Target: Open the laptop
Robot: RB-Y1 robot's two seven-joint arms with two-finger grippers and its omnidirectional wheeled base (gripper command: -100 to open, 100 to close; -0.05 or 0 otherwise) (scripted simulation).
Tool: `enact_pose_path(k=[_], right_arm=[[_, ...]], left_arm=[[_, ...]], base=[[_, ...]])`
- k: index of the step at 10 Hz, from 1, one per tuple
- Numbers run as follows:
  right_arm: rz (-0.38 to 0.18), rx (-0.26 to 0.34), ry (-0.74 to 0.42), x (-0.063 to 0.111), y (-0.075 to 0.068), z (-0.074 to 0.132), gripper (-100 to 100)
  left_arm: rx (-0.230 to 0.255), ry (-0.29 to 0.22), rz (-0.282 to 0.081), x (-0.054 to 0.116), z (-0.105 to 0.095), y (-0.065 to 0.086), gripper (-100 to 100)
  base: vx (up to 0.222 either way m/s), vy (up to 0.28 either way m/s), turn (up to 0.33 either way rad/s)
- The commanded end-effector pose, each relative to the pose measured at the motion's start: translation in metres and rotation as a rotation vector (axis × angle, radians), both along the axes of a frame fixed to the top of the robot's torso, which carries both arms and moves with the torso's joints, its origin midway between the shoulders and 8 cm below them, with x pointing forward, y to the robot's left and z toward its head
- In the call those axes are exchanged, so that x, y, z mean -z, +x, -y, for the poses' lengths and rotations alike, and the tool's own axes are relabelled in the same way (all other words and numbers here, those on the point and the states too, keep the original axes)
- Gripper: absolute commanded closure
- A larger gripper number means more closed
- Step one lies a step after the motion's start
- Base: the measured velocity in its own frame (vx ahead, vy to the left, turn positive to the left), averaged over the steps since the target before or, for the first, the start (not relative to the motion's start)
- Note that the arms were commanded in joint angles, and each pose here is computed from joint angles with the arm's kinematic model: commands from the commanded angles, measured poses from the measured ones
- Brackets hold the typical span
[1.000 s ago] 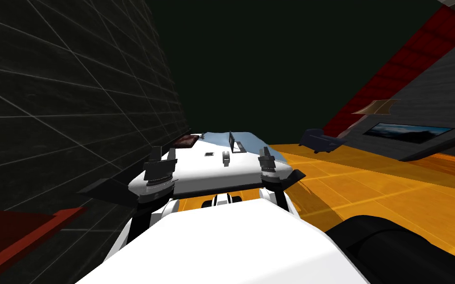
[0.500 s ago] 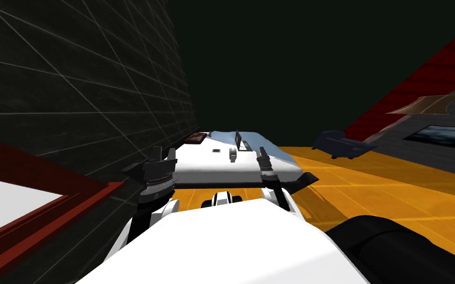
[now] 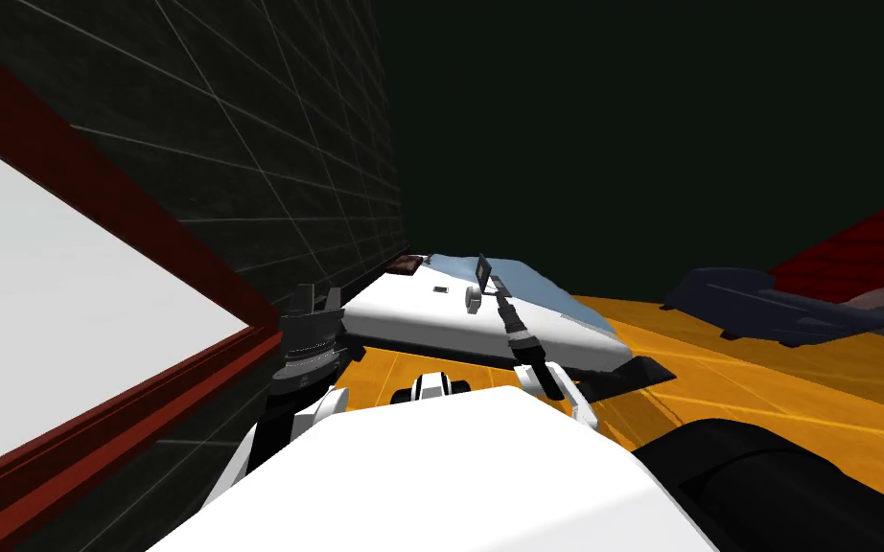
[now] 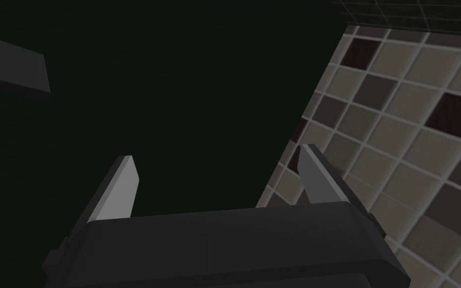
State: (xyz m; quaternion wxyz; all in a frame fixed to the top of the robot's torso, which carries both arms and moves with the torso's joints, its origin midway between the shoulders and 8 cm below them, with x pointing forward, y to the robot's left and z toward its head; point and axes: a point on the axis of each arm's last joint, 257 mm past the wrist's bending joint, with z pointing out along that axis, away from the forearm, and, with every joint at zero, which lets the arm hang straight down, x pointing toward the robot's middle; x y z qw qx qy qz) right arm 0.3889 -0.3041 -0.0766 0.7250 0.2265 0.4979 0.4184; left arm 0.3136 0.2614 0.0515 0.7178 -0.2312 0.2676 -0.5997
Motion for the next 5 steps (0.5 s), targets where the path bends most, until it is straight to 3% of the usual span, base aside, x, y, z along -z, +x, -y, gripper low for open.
enact_pose_path(k=[1,2,5], right_arm=[[-0.089,0.042,-0.139,0.031,0.016,0.018,-100],[-0.089,0.042,-0.139,0.031,0.016,0.018,-100],[-0.204,0.118,-0.346,0.066,0.033,0.055,-100]], left_arm=[[0.000,0.000,0.000,0.000,0.000,0.000,0],[0.000,0.000,0.000,0.000,0.000,0.000,0],[0.000,0.000,0.000,0.000,0.000,0.000,0]], base=[[-0.021,0.137,0.378],[-0.014,0.098,0.143],[-0.020,0.120,0.319]])
